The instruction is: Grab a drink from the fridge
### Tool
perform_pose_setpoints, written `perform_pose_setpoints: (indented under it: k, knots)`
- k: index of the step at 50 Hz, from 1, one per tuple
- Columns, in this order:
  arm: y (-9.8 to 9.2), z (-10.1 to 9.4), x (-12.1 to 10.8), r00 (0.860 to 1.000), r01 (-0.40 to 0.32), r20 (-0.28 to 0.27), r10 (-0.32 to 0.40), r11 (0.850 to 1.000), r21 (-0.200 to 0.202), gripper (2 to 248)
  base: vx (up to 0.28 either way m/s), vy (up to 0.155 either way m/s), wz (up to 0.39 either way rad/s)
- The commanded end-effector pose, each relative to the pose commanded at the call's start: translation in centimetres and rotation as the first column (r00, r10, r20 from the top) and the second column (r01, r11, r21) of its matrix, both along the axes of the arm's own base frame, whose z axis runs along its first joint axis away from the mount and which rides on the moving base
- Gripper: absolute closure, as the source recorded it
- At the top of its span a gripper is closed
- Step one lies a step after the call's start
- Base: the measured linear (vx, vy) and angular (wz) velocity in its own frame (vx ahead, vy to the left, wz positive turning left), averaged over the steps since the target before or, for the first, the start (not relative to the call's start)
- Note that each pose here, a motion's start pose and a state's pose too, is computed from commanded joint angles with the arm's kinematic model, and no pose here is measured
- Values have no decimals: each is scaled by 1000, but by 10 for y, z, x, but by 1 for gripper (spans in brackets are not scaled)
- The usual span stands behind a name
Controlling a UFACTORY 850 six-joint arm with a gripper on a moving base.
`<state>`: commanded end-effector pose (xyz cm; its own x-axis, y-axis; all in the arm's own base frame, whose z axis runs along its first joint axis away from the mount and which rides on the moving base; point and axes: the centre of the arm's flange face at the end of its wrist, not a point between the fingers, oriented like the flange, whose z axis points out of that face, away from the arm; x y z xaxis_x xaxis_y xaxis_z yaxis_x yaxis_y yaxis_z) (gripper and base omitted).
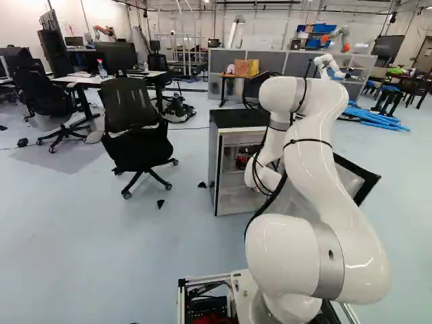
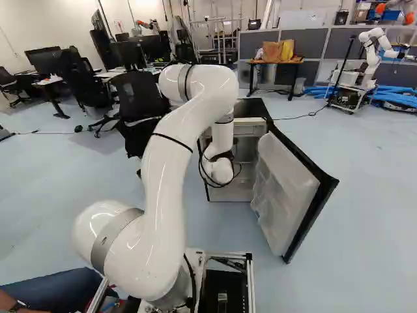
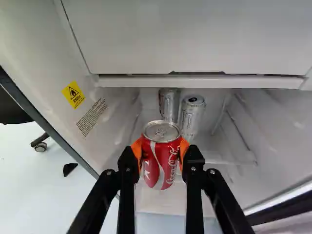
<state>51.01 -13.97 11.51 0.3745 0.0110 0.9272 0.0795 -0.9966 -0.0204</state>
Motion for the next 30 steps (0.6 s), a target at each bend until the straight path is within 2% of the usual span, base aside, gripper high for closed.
perform_pose_setpoints:
  k: [14,30]
  knots:
    - [5,25,-27,997,77,-19,-77,997,1,154,0,0,0]
    - [12,52,-60,987,157,-35,-157,988,-3,154,0,0,0]
